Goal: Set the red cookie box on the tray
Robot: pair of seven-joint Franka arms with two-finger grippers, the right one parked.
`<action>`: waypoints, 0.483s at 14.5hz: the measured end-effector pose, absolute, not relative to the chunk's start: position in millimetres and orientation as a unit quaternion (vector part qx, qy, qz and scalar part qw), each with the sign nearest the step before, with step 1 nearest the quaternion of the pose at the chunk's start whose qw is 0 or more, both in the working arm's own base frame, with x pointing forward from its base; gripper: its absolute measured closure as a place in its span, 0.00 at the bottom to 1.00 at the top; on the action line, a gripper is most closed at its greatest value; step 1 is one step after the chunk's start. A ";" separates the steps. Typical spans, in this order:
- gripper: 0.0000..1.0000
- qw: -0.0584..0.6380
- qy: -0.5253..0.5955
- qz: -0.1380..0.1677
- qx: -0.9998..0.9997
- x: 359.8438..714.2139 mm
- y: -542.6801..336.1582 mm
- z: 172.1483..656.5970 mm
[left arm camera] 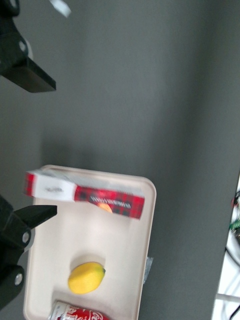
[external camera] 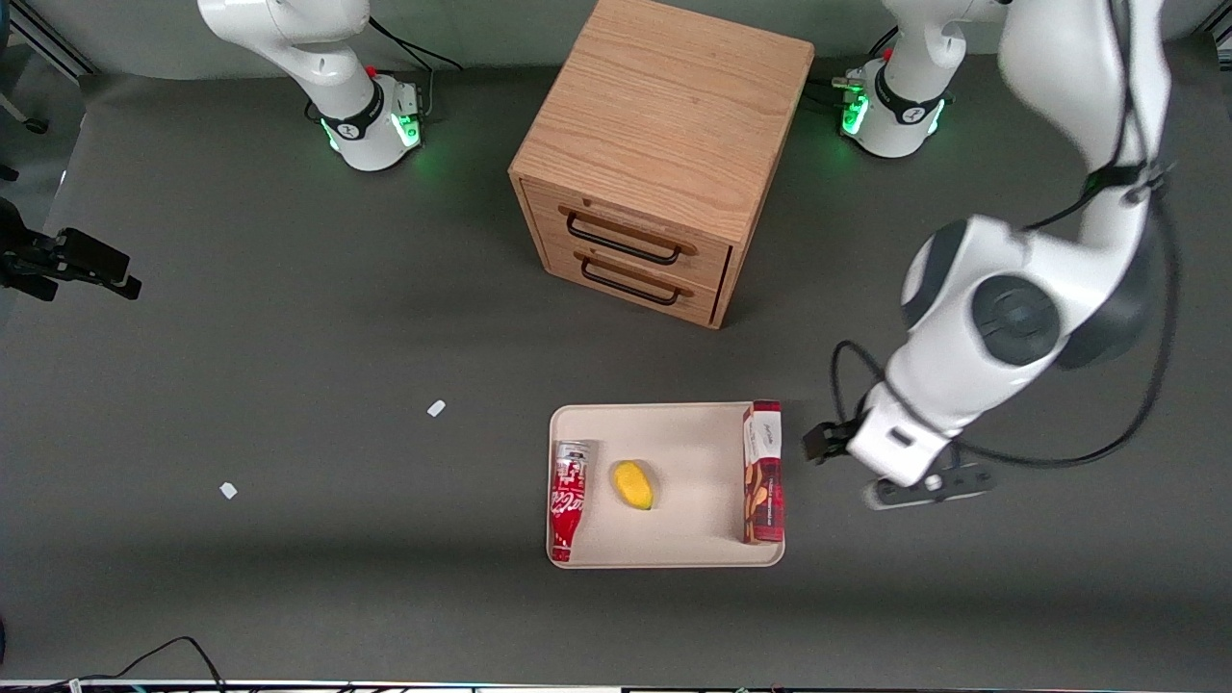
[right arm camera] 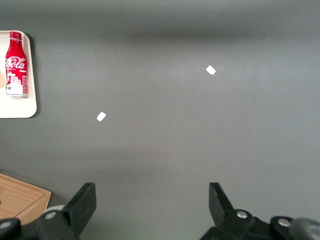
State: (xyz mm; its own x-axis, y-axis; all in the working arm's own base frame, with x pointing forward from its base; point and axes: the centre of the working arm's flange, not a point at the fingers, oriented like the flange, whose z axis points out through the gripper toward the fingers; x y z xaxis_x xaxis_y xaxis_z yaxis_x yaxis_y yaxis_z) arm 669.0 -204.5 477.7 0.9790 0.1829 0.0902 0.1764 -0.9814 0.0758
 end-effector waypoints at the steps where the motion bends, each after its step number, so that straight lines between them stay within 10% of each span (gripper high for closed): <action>1: 0.00 0.035 0.099 0.041 0.994 658.8 -186.2 502.9; 7: 0.00 0.005 0.056 0.012 0.998 602.9 -73.5 586.3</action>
State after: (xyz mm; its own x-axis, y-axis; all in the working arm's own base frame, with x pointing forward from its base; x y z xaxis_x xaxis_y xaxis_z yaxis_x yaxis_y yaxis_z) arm 602.9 -73.5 586.3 0.9934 0.1125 0.0226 0.1123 -0.9936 0.0121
